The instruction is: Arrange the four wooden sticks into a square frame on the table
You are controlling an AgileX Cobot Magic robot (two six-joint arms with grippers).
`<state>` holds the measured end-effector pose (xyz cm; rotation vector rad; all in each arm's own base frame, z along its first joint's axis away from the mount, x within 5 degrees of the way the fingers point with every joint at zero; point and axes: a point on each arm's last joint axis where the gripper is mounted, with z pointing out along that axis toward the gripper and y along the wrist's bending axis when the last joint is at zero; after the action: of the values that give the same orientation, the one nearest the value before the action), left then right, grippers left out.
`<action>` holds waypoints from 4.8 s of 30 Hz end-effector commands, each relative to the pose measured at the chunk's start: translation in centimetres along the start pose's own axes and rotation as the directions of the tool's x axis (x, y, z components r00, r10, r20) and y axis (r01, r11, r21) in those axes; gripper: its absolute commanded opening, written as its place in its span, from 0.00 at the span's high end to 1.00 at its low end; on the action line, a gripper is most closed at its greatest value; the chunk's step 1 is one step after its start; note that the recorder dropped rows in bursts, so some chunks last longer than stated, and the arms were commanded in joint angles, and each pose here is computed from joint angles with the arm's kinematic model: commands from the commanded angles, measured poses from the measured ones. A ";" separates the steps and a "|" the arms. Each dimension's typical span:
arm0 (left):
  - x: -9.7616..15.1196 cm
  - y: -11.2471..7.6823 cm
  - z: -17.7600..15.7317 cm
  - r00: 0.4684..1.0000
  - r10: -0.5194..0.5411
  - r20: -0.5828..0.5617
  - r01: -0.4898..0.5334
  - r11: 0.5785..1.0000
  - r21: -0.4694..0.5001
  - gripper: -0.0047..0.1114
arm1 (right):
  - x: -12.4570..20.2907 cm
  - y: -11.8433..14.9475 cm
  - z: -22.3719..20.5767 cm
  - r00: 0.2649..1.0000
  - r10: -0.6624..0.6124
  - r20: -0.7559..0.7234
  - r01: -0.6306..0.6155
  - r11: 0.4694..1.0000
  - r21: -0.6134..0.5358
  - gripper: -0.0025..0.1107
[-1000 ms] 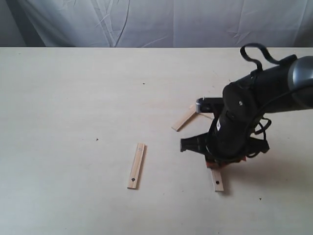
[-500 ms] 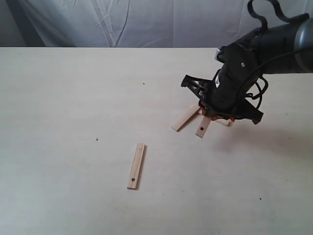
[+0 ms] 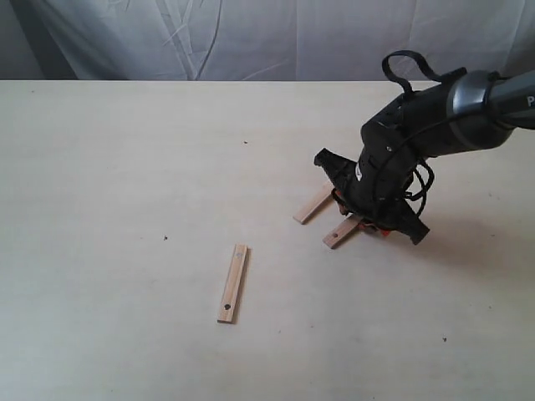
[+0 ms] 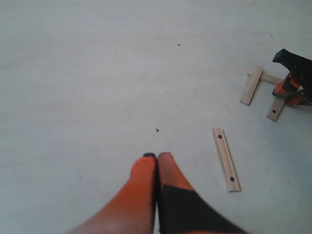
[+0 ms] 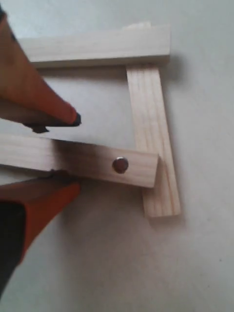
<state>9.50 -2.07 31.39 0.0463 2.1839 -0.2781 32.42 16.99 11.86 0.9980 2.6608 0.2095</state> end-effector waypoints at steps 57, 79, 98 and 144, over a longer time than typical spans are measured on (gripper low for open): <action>0.1 0.1 0.0 1.000 0.001 0.008 -0.001 1.000 -0.007 0.96 | -1.1 0.0 -2.2 0.996 -0.053 0.067 0.051 0.998 0.025 0.98; 0.1 0.1 0.0 1.000 0.001 0.008 -0.001 1.000 -0.007 0.96 | -0.7 -0.3 -0.7 0.999 -0.001 0.046 -0.002 0.998 0.067 0.56; 0.1 0.1 0.0 1.000 0.001 0.008 -0.001 1.000 -0.007 0.96 | 6.9 5.7 -8.2 0.799 -0.601 0.021 0.591 0.779 -0.210 0.56; 0.1 0.1 0.0 1.000 0.001 0.008 -0.001 1.000 -0.007 0.96 | 11.6 6.3 -3.7 0.681 -0.724 -0.111 0.706 0.689 -0.163 0.98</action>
<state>9.49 -2.08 31.39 0.0456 2.1838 -0.2800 25.32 30.98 12.39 -0.1277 2.9623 0.2549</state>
